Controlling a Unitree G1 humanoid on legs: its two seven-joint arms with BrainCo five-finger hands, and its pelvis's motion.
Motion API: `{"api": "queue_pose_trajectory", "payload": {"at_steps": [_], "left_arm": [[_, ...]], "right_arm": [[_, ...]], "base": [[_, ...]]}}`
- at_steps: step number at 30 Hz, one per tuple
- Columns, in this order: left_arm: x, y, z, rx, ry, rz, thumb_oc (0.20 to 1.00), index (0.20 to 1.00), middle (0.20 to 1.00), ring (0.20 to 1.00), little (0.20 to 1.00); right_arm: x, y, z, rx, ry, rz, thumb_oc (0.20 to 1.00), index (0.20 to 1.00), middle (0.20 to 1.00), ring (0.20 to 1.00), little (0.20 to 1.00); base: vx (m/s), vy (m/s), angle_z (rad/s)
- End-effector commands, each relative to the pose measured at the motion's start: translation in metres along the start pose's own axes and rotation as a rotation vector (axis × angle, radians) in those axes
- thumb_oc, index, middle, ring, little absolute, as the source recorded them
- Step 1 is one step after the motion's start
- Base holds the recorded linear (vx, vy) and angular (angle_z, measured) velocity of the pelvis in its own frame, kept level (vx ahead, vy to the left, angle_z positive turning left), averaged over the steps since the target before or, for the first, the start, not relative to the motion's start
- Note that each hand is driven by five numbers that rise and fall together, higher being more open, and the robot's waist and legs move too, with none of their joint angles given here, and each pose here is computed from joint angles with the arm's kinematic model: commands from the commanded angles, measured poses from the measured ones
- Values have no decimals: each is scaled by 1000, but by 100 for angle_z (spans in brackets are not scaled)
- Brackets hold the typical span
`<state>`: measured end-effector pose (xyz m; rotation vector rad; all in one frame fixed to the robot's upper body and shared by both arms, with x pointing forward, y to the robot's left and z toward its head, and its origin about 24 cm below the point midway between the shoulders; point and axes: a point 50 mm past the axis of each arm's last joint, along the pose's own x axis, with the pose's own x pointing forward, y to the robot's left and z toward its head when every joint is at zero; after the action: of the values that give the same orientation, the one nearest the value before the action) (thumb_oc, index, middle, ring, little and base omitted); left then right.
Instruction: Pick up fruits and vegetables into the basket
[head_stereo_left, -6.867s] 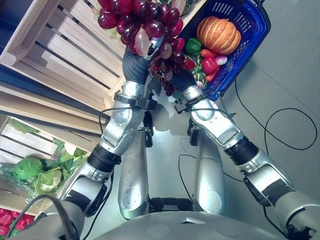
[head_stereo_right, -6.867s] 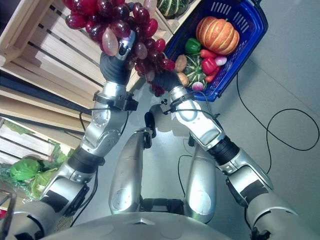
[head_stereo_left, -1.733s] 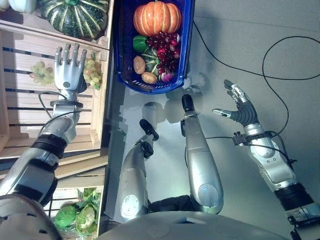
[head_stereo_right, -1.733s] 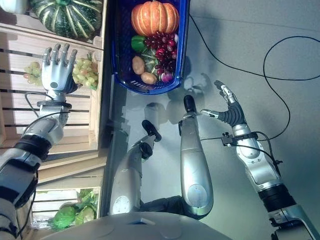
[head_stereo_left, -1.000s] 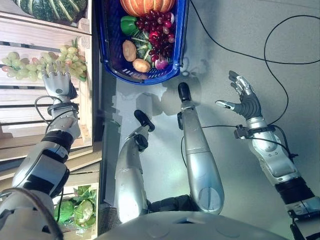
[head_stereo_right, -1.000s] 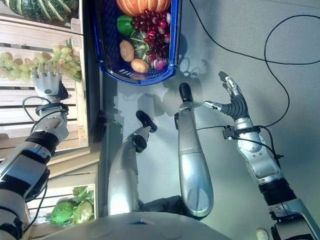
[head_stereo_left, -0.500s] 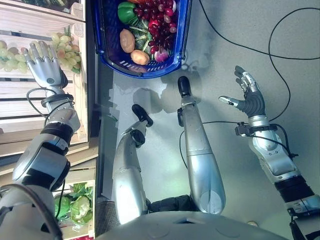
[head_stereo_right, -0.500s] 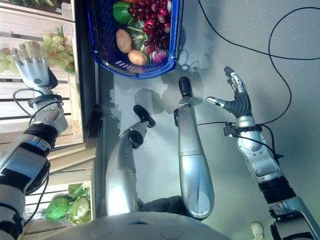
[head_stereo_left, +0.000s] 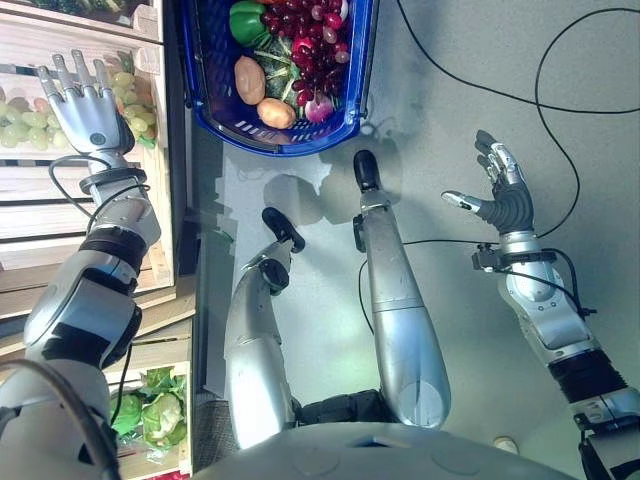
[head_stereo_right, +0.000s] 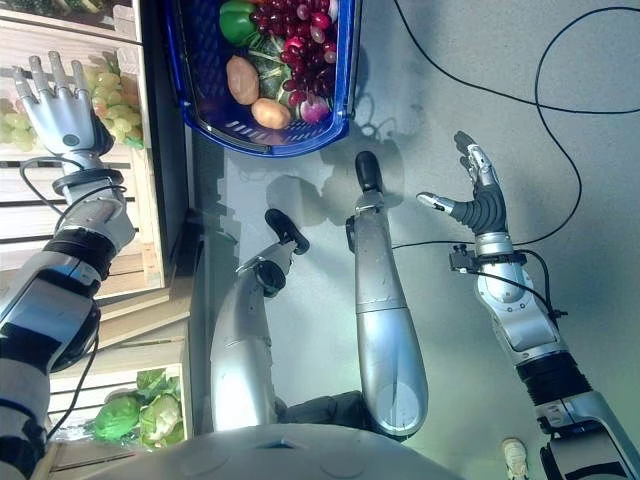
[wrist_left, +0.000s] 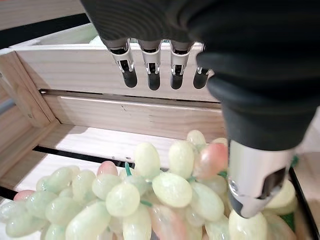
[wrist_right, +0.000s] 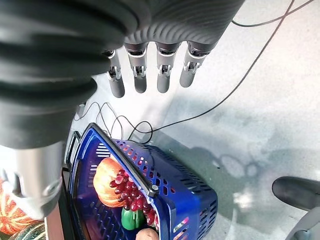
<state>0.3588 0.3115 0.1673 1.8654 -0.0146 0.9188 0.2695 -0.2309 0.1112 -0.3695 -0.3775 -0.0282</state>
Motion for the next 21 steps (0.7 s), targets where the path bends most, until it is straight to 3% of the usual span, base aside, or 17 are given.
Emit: {"api": "queue_pose_trajectory", "payload": {"at_steps": [1,6,21], "left_arm": [[-6,-21,-49,140,125,-122,1000,1000,1000,1000,1000],[-17,-34,-58,192,173,-244,1000,1000,1000,1000,1000],[-28,-43,-74,252,288,-318,1000,1000,1000,1000,1000]], "right_arm": [[-3,6,6,57,-52,30,1000,1000,1000,1000,1000],[-3,6,2,85,-36,28,1000,1000,1000,1000,1000],[2,3,-1,109,-40,12,1000,1000,1000,1000,1000]], "base": [[0,0,0],[0,0,0],[0,4,0]]}}
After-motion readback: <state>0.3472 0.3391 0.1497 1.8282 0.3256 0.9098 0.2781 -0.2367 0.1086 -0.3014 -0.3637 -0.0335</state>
